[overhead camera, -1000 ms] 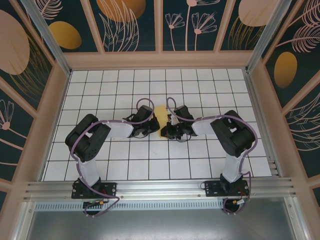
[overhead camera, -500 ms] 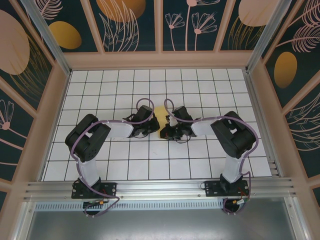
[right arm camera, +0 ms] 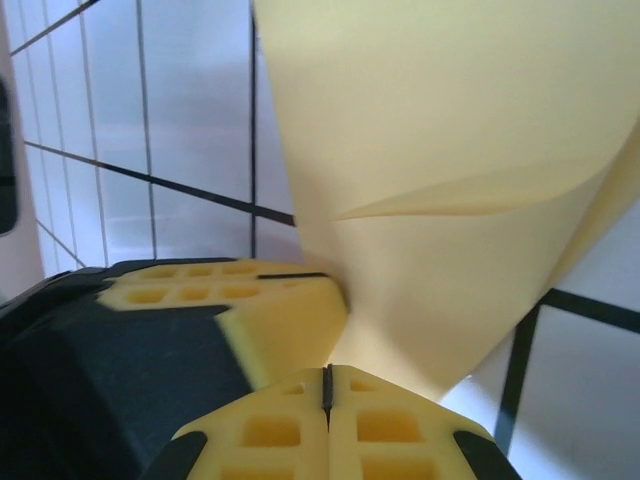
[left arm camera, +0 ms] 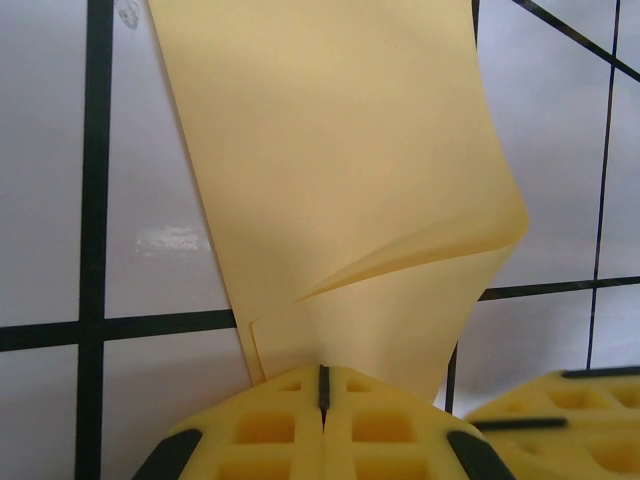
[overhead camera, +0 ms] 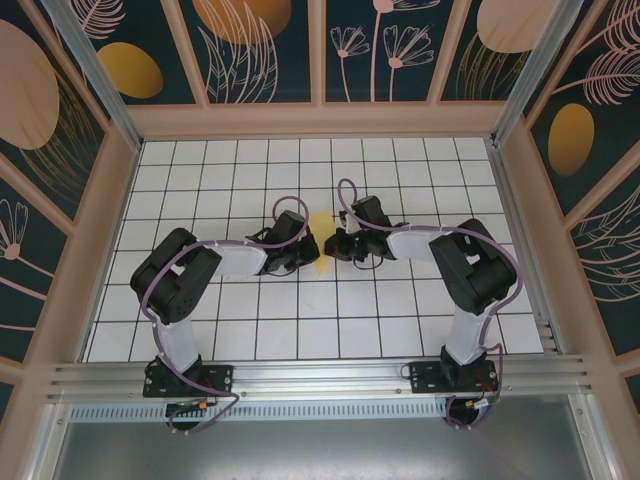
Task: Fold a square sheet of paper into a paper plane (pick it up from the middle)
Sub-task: Third fold the triangle at the center of the table.
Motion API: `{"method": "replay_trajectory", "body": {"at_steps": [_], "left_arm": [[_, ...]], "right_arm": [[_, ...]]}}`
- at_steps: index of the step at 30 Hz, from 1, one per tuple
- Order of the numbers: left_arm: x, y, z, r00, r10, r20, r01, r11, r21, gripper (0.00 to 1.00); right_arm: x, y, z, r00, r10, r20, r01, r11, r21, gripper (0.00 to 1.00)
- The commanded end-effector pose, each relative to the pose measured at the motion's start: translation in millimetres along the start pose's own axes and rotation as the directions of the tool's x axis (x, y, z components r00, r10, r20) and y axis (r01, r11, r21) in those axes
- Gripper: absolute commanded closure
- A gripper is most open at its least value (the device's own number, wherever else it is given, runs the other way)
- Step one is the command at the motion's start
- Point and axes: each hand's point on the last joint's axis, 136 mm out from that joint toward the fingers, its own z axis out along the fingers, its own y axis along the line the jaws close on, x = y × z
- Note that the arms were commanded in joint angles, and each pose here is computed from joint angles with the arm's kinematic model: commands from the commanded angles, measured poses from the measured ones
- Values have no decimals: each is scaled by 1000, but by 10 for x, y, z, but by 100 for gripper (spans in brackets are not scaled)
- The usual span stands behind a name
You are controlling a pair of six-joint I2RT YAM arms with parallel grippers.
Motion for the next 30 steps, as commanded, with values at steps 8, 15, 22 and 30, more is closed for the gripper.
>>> {"method": "replay_trajectory", "body": {"at_steps": [8, 15, 22, 30], "left_arm": [[52, 398, -14, 1000, -11, -8, 10, 985, -171, 100], [-160, 133, -166, 999, 26, 47, -20, 992, -126, 100], [-182, -134, -475, 996, -8, 89, 6, 1000, 20, 96], [99, -235, -502, 998, -59, 3, 58, 983, 177, 100]], "right_arm": [[31, -228, 139, 999, 46, -29, -44, 997, 63, 100], [189, -271, 148, 988, 142, -54, -136, 986, 97, 100], [221, -184, 182, 967, 251, -31, -247, 963, 106, 100], [207, -38, 285, 964, 264, -38, -261, 963, 59, 100]]}}
